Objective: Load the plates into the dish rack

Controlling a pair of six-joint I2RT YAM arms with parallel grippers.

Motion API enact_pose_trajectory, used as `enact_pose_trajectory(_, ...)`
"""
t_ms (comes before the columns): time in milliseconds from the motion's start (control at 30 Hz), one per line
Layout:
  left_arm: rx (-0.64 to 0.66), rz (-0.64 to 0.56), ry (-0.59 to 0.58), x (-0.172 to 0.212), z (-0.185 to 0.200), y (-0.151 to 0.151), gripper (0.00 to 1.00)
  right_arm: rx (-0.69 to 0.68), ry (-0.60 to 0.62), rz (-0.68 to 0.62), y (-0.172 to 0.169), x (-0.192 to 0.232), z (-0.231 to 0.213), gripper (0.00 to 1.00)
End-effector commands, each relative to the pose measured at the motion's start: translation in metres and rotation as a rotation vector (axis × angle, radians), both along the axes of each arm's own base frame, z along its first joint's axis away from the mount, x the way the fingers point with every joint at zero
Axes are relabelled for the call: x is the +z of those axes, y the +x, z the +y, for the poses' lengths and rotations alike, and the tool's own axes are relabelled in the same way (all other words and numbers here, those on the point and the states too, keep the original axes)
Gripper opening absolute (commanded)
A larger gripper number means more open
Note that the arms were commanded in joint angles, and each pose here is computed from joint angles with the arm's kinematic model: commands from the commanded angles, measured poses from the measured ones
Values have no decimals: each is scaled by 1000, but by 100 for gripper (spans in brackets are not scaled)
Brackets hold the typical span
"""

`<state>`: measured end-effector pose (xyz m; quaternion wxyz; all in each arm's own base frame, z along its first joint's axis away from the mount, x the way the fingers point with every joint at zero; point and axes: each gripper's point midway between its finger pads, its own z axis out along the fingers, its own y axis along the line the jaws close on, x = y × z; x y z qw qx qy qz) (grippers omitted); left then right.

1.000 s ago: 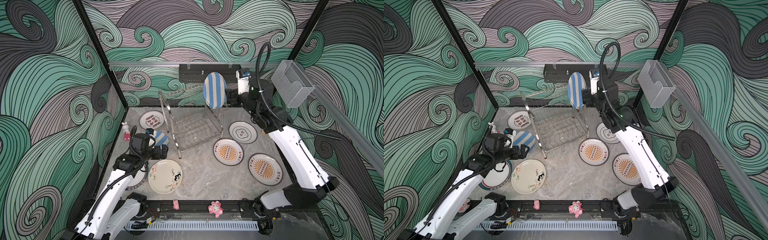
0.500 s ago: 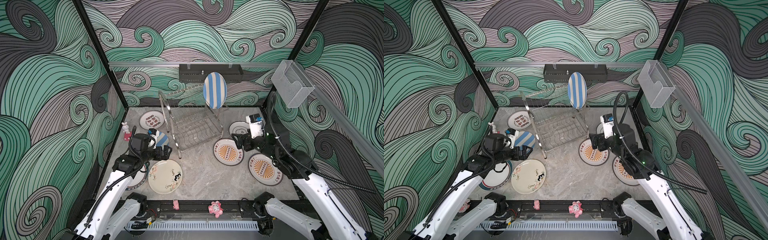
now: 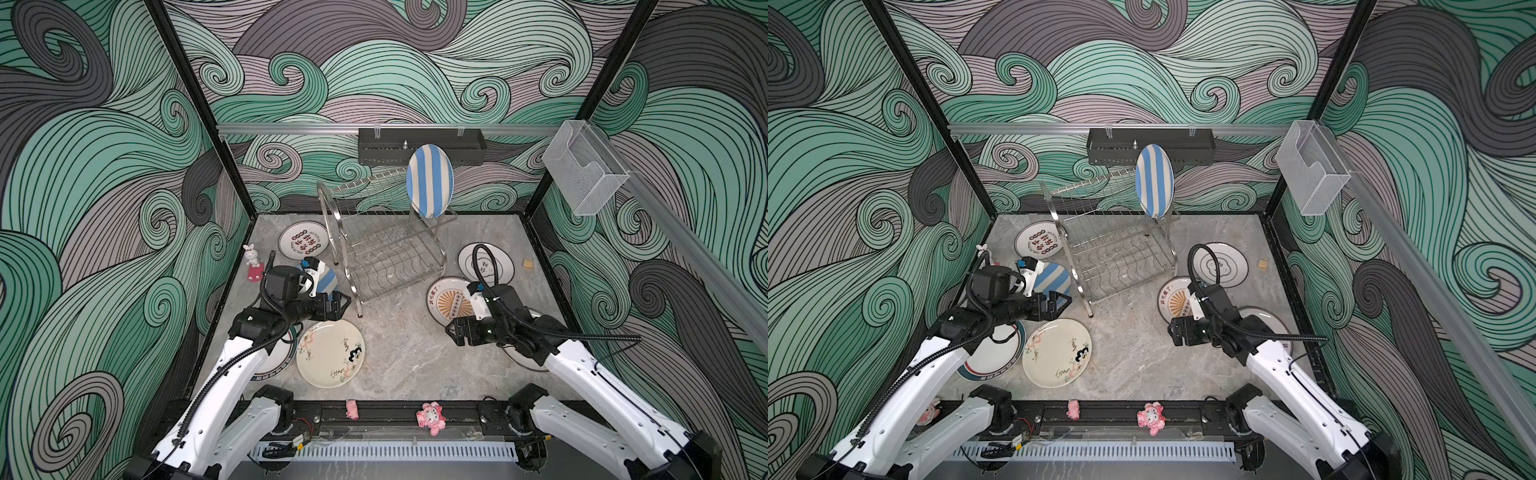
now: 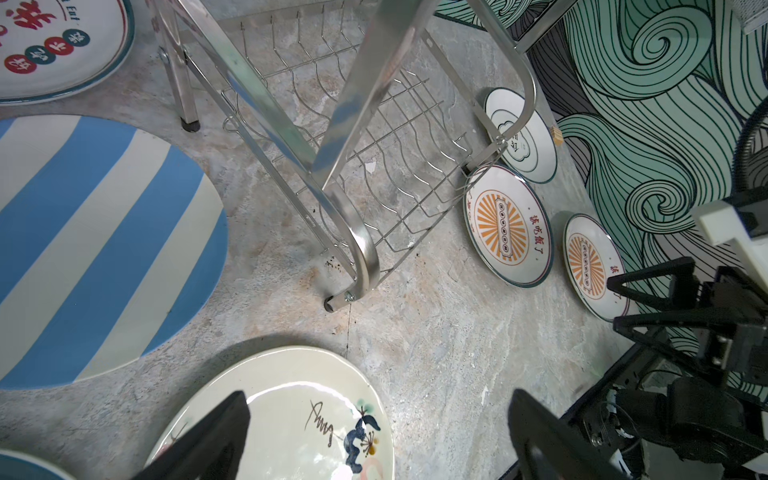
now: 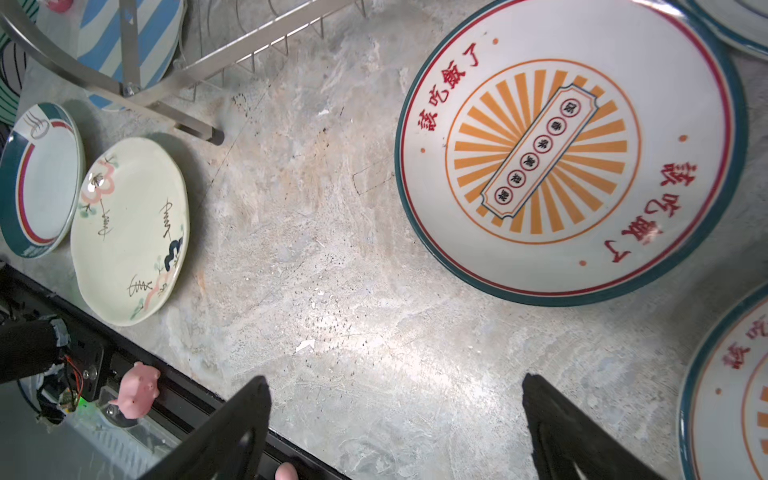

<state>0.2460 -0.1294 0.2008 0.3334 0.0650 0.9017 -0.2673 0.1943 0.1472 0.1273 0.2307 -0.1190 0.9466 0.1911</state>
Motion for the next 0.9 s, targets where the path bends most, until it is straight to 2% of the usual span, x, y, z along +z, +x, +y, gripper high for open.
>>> enact_pose_trajectory(0, -20, 17, -33, 0, -5, 1, 99, 35, 17, -5, 7, -11, 14, 90)
enact_pose_trajectory(300, -5, 32, -6, -5, -1, 0, 98, 117, -97, 19, 29, -45, 29, 92)
enact_pose_trajectory(567, 25, 11, 28, -3, 7, 1, 99, 73, -63, -17, 59, -51, 46, 98)
enact_pose_trajectory(867, 14, 28, 24, -6, 5, 2, 98, 19, -54, 28, 78, -73, 57, 100)
